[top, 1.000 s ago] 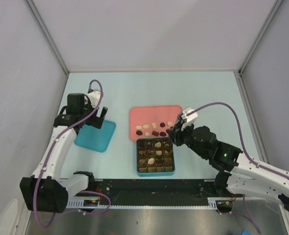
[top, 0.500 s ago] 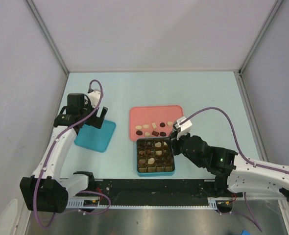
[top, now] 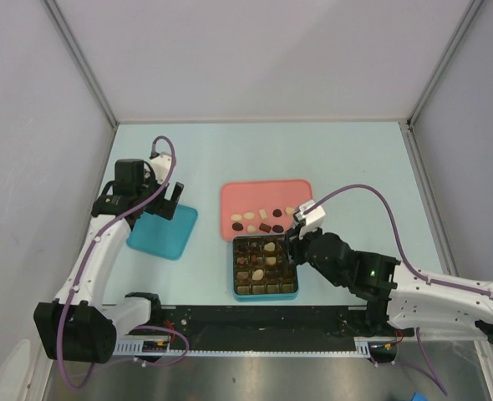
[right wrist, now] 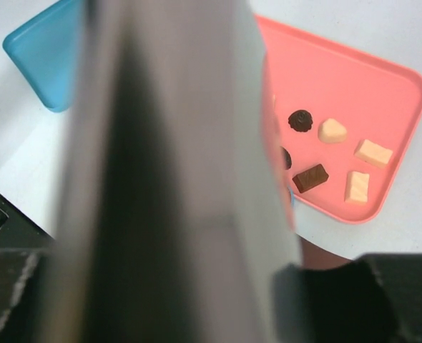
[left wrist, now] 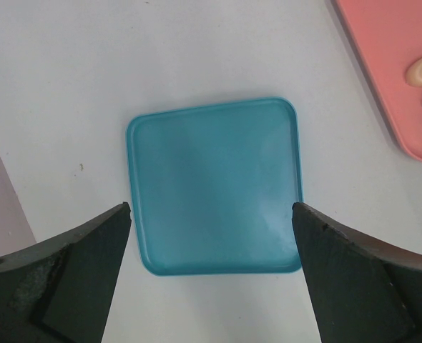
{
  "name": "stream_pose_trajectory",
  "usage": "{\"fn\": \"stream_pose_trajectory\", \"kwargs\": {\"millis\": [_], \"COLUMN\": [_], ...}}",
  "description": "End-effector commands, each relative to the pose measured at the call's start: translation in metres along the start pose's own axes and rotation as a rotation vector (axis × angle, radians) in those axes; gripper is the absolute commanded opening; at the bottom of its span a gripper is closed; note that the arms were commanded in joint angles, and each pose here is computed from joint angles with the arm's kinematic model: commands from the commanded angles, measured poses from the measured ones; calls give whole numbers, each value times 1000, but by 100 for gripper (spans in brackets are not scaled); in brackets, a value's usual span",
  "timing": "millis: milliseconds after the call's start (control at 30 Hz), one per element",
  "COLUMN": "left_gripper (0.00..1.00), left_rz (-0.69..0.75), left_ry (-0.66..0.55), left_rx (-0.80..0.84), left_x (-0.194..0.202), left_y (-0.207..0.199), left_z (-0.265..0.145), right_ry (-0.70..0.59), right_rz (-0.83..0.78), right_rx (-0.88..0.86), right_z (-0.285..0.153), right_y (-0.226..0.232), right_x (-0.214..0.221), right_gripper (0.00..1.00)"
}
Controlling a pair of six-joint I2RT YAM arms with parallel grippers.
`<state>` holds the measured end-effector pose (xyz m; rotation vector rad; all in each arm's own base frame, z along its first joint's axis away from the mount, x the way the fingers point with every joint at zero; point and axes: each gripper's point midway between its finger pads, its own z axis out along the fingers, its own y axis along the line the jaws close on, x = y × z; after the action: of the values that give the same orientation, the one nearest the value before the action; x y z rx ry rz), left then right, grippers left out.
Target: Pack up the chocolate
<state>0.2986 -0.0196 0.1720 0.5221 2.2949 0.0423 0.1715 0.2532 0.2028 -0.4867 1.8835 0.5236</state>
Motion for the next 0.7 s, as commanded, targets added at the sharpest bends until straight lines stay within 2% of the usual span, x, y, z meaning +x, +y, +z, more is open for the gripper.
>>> {"fn": "stream_pose_trajectory", "kwargs": {"millis": [0,133,233,300,333,367,400,433,467,500,533,567,667], "left_gripper": [100,100,100,100,100,100,100,100,100,100,100,100,100], "left_rz": [1,4,3,0,-2,-1,-3,-3,1,5,8,14,24], "left_ry": [-49,-52,-54,-56,-59,-65,-61,-62,-67,-69,-69,-74,-90], "left_rx": [-22,-25,-23,-17,-14,-12,-7,-4,-1,6,9,10,21], "left_x": [-13,-14,-14,-14,-14,-15,-14,-14,-14,-14,-13,-13,-14], "left_y": [6,6,6,4,4,3,2,1,1,-1,-2,-2,-4], "left_z": [-10,-10,-11,-11,-12,-12,-11,-12,-13,-14,-14,-14,-17], "right_ry": [-96,-159,-243,-242,-206,-183,-139,-55,-42,16,136,145,328], "right_rz": [45,56,118,145,187,234,275,305,393,448,501,531,612], "right_rx": [25,62,123,171,206,327,293,334,422,359,387,397,437], "right_z": [-3,-9,-16,-16,-15,-11,-7,2,1,7,18,19,36], "right_y": [-4,-16,-40,-59,-69,-107,-109,-126,-164,-166,-182,-195,-231], "right_x": [-26,-44,-73,-82,-88,-90,-93,-87,-88,-84,-60,-69,-38], "right_gripper": [46,47,40,37,36,33,31,28,26,25,24,22,23]}}
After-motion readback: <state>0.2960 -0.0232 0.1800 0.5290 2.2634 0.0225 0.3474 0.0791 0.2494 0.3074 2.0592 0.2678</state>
